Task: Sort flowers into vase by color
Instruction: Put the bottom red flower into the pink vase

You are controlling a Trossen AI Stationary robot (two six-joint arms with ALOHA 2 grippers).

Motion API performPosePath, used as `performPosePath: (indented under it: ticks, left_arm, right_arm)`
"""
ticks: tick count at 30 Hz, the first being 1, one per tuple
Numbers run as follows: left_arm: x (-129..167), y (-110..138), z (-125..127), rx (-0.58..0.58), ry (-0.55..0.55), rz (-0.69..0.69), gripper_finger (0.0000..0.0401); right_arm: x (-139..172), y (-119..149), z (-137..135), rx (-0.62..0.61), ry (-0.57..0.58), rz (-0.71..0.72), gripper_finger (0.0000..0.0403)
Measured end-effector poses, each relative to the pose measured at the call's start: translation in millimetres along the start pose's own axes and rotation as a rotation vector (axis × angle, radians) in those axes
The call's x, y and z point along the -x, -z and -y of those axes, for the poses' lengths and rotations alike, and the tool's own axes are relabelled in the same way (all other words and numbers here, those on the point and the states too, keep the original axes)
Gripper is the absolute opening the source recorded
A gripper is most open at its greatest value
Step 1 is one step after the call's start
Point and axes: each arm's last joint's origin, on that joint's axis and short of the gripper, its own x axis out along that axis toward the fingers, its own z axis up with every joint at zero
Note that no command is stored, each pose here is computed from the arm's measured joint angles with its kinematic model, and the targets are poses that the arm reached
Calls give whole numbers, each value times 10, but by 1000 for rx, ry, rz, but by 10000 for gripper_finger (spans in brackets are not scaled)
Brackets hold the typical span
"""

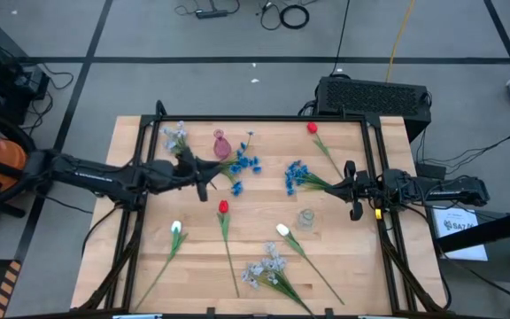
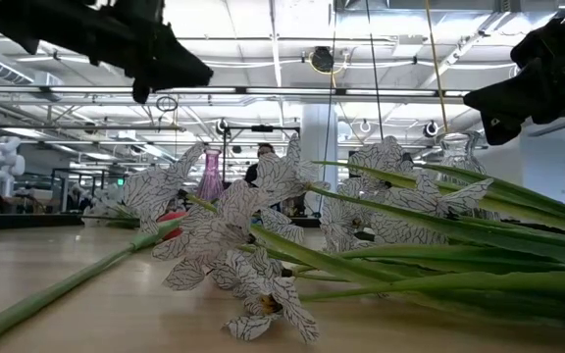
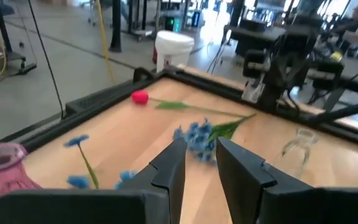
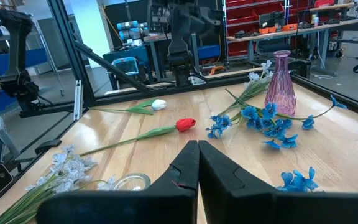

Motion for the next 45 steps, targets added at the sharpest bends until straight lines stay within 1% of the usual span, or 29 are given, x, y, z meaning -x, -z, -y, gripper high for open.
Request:
performPosePath:
  ticks: [3, 7, 10, 13, 15, 19, 26, 29, 33, 37, 39, 41, 42, 45]
  left_arm:
    - [-81, 63, 9, 100, -9, -20, 98]
    - [-163, 162, 11, 217, -1, -81, 98]
    - [-197, 206, 8, 253, -8, -104, 98]
    - [-215, 200, -16, 262, -21, -95, 98]
    - [-229, 188, -59, 285, -42, -87, 98]
    - [-269, 196, -234, 385, -134, -106, 98]
    - [-298, 222, -462, 412, -190, -178, 98]
    - [-293, 253, -491, 412, -183, -226, 98]
    - [-290, 266, -490, 415, -168, -248, 98]
    - [-287, 272, -470, 437, -163, -253, 98]
    - [-277, 282, -426, 473, -171, -295, 97]
    - [-263, 268, -349, 474, -179, -352, 93]
    - [-253, 249, -302, 460, -192, -374, 91]
    - [-214, 209, -169, 443, -276, -435, 83]
  right_arm:
    - [0, 0, 0, 0, 0, 0, 0]
    - [0, 0, 0, 0, 0, 0, 0]
    - [0, 0, 0, 0, 0, 0, 0]
    - [0, 0, 0, 0, 0, 0, 0]
    - [0, 0, 0, 0, 0, 0, 0]
    - [0, 0, 0, 0, 0, 0, 0]
    - [0, 0, 0, 0, 0, 0, 0]
    - [0, 0, 0, 0, 0, 0, 0]
    - [0, 0, 0, 0, 1, 0, 0]
    - [0, 0, 0, 0, 0, 0, 0]
    - [0, 0, 0, 0, 0, 0, 0]
    - [0, 0, 0, 0, 0, 0, 0]
    - [0, 0, 0, 0, 0, 0, 0]
    - [0, 0, 0, 0, 0, 0, 0]
